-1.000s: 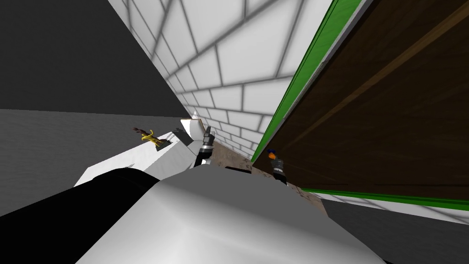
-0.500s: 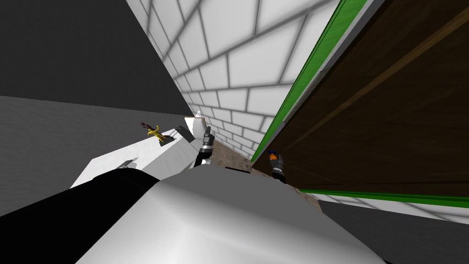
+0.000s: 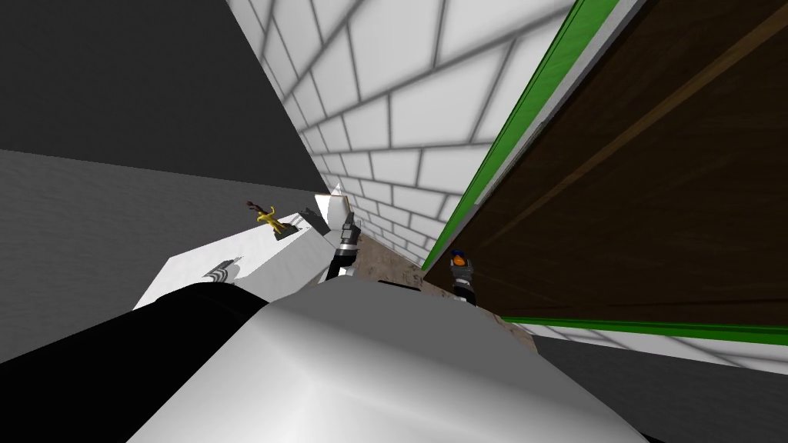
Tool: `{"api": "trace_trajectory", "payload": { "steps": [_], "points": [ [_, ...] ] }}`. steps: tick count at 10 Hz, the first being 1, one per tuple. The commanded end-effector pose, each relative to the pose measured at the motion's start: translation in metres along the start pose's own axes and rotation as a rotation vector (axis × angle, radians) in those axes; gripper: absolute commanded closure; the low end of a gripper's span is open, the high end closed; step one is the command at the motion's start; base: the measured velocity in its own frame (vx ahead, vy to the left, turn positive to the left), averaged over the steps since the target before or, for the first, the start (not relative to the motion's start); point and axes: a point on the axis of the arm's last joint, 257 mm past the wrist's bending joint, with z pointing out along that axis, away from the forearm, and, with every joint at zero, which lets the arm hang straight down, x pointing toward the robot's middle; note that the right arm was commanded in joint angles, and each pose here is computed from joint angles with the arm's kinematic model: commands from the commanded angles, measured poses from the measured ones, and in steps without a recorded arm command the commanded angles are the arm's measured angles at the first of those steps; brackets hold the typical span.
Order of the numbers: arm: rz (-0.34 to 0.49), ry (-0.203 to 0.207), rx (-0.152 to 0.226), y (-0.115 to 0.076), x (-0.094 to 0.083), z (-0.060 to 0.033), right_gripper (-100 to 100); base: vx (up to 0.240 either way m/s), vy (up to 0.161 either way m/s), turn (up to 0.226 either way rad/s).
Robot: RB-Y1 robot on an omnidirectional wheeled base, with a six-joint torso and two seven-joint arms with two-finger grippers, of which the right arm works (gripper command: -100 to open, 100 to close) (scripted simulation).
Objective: Pull the door open
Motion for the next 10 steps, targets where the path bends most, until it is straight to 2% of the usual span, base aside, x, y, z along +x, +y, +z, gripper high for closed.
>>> {"api": "trace_trajectory", "payload": {
  "steps": [1,3,4,9,10],
  "points": [
    [0.042,-0.003,-0.001,-0.001,0.001,0.0005,-100,-0.058,-0.015,0.013],
    [0.141,-0.011,-0.006,-0.005,0.005,0.0025,-100,-0.070,-0.012,0.036],
    [0.154,-0.011,-0.007,-0.005,0.005,0.0025,-100,-0.062,-0.004,0.015],
    [0.368,-0.028,-0.017,-0.014,0.014,0.0062,-100,-0.068,-0.008,0.029],
    [0.385,-0.028,-0.017,-0.014,0.014,0.0062,-100,-0.054,-0.009,0.021]
  ]
}}
